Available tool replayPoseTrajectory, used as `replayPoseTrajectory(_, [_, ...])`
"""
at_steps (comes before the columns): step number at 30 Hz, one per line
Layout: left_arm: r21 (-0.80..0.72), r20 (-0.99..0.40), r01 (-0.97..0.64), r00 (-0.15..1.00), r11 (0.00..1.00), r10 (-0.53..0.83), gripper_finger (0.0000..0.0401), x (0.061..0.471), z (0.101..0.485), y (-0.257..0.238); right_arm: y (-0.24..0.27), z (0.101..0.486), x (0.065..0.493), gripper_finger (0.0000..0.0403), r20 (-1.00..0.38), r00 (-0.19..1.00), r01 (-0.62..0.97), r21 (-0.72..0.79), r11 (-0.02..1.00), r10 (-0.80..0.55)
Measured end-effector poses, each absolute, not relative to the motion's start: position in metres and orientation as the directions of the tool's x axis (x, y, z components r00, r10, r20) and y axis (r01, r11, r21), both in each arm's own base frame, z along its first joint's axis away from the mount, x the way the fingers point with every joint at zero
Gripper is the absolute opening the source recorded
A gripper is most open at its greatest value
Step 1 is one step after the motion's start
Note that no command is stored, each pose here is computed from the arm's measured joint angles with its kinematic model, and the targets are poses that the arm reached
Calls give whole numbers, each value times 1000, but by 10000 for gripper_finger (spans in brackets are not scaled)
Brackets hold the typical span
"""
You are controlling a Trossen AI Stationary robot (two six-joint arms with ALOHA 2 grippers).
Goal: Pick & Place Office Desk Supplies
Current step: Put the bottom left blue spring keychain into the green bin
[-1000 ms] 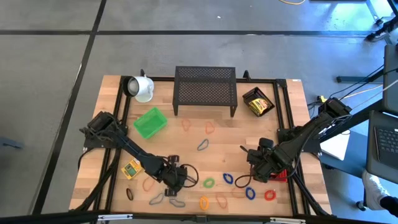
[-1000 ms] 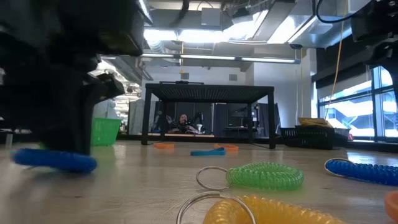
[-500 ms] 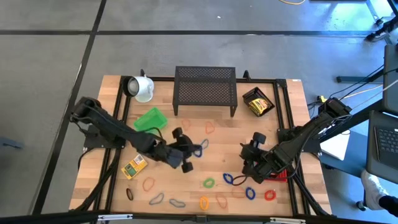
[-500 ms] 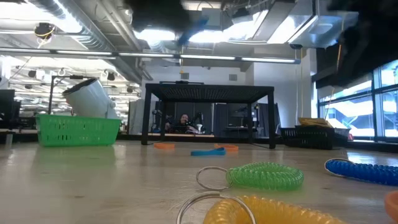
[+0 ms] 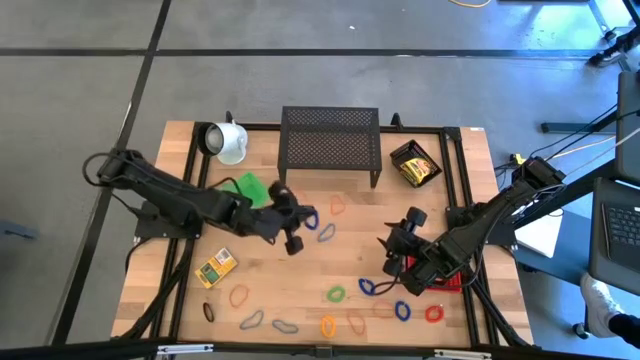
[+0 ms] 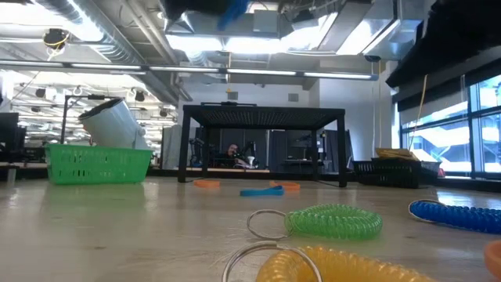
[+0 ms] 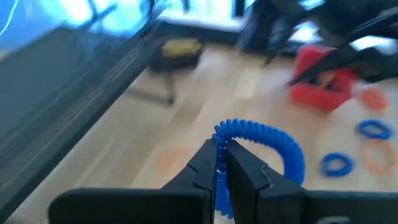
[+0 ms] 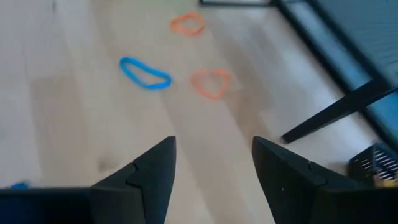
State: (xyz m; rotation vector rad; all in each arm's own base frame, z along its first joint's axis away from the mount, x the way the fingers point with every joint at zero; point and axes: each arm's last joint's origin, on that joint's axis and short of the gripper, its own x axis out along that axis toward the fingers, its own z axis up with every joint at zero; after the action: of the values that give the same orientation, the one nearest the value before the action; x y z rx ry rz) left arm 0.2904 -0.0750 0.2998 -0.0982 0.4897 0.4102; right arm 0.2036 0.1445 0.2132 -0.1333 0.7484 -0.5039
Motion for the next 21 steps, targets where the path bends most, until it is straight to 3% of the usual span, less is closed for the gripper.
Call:
replayPoseTrajectory(5, [72,-635,-530,629,845,449,17,268,290,-49,148,210,203,212,-728,573,336,-211,918,-377])
replayPoseTrajectory(12, [228,-823,-634,279,739,494,15,238,273,-15,154,206,200,212,-866,465,252,-69,965,-183])
replayPoseTrajectory(21, [350,-883,-666,0,659,470,9,213,270,16,159,205,198,212,-928,372,199,60,978,-19])
